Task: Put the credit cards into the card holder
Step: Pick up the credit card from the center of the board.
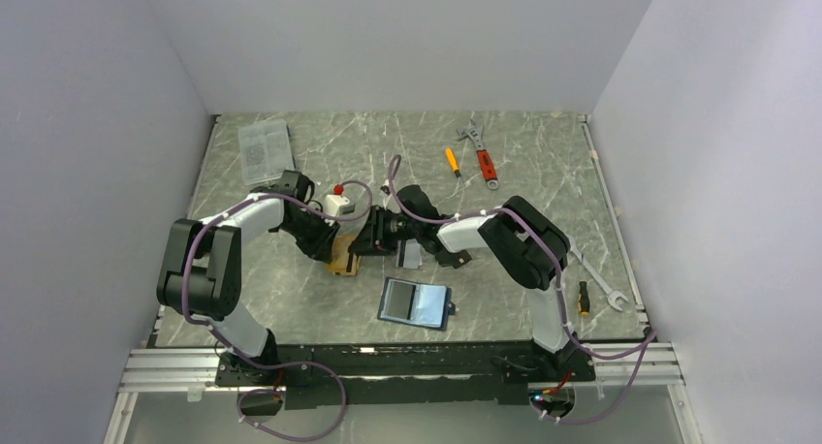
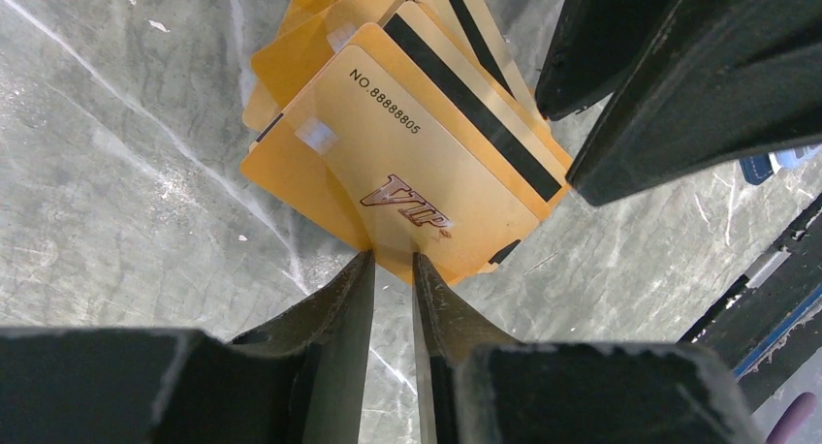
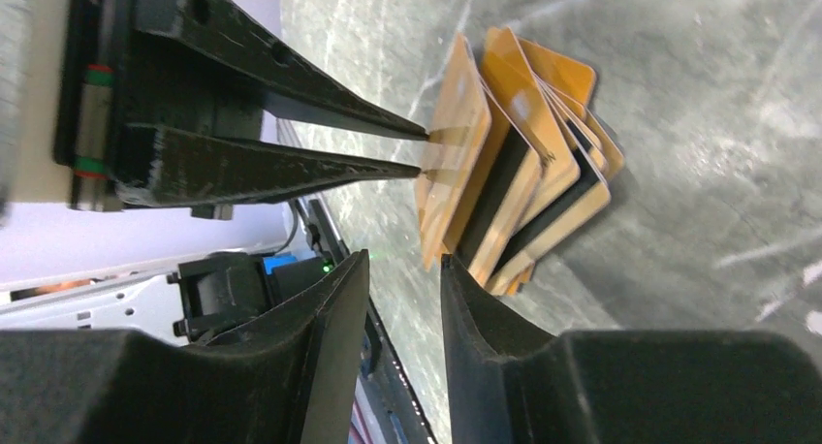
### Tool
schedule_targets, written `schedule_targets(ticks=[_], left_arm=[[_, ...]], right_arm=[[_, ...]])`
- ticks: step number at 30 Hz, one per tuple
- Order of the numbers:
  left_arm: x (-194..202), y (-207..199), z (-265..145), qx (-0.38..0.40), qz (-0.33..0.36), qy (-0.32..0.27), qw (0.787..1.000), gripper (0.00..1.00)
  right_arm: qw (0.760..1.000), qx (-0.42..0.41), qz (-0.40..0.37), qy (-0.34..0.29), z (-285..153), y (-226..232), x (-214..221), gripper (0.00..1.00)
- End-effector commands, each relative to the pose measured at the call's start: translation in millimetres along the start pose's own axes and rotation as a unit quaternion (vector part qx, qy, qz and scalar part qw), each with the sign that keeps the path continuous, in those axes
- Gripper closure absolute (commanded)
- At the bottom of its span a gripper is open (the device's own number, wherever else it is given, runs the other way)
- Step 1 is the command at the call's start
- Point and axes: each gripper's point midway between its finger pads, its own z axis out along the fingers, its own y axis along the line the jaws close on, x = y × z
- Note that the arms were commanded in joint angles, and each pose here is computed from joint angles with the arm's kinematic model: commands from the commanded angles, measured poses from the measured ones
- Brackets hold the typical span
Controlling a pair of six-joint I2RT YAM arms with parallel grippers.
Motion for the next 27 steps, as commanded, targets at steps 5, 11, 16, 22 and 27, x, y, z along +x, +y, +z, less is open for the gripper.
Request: schedule_targets(ticks=[5,11,16,22,27], left_arm=[[-4.4,-4.2,-1.2,0.007,0.022,-0.016,1.0,0.75],[-4.4,-5.4,-1.0,0.01,0.022,-0.018,1.0,0.77],[-6.6,-6.5,-1.6,0.012,0.022,-0.022,0.999,0.77],[-4.7,-7.4,-0.4,0.014,0.022,-0.021,0.999,0.78],[-5.6,-9.0,0.1,0.019,0.021,-0.024,0.999,0.78]], right_arm=[[1.0,-0.021,-0.016,0.0,14.9,12.1,-12.3,0.63],[1.0,-0.016,-0.011,0.009,20.2,5.1,-7.9,0.62],[1.0,-0.013,-0.008,0.011,22.9,2.2,-7.5,0.61],[1.0,-0.008,-0.015,0.016,28.2,4.8,-8.6,0.61],[1.0,-0.004,-0.016,0.025,35.3,5.0,-4.9,0.63]])
